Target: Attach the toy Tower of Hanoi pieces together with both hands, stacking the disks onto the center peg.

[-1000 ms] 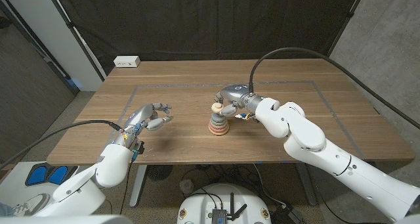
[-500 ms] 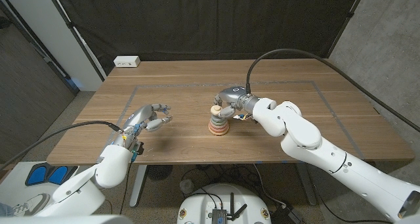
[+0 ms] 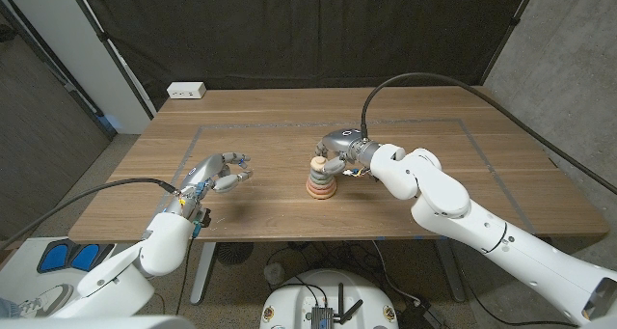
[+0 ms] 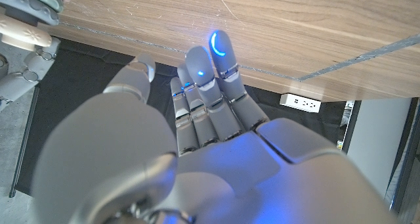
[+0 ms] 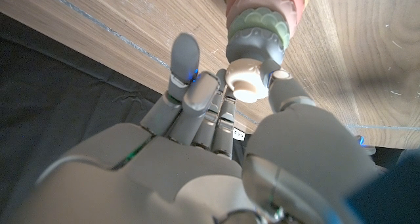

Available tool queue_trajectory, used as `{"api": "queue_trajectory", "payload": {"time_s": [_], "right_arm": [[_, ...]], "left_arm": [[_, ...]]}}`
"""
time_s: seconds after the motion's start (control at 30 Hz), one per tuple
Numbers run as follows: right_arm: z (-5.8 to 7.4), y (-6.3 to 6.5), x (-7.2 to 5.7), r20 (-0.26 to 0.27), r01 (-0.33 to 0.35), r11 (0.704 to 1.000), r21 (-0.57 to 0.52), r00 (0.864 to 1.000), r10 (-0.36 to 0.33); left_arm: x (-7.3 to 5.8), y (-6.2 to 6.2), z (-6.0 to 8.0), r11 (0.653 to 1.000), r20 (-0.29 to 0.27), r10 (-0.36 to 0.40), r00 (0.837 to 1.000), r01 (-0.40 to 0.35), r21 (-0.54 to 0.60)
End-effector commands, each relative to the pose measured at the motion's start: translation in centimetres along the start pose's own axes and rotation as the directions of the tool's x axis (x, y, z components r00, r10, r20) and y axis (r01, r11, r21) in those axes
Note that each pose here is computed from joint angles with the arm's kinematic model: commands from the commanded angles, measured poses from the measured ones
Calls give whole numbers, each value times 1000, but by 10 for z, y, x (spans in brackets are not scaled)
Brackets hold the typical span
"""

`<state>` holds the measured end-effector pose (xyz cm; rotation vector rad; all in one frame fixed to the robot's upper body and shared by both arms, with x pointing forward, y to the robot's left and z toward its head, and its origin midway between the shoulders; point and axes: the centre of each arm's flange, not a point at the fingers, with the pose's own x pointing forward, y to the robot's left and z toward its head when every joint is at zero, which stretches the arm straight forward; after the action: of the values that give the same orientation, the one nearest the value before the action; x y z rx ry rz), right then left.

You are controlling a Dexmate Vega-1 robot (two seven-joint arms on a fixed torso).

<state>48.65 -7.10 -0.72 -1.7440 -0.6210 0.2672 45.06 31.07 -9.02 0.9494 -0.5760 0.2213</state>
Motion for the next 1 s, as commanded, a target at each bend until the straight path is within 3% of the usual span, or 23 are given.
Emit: {"api": "queue_trajectory", "payload": {"time_s": [0.03, 1.0], "right_arm": [[0, 3, 3, 1, -18, 1000, -2, 1000, 18], [-3, 9, 3, -1, -22, 1000, 6, 1000, 22]], "left_arm": [[1, -1, -1, 1000, -3, -2, 1000, 2, -3], [2, -1, -2, 1000, -3, -11, 1000, 11, 2]]}}
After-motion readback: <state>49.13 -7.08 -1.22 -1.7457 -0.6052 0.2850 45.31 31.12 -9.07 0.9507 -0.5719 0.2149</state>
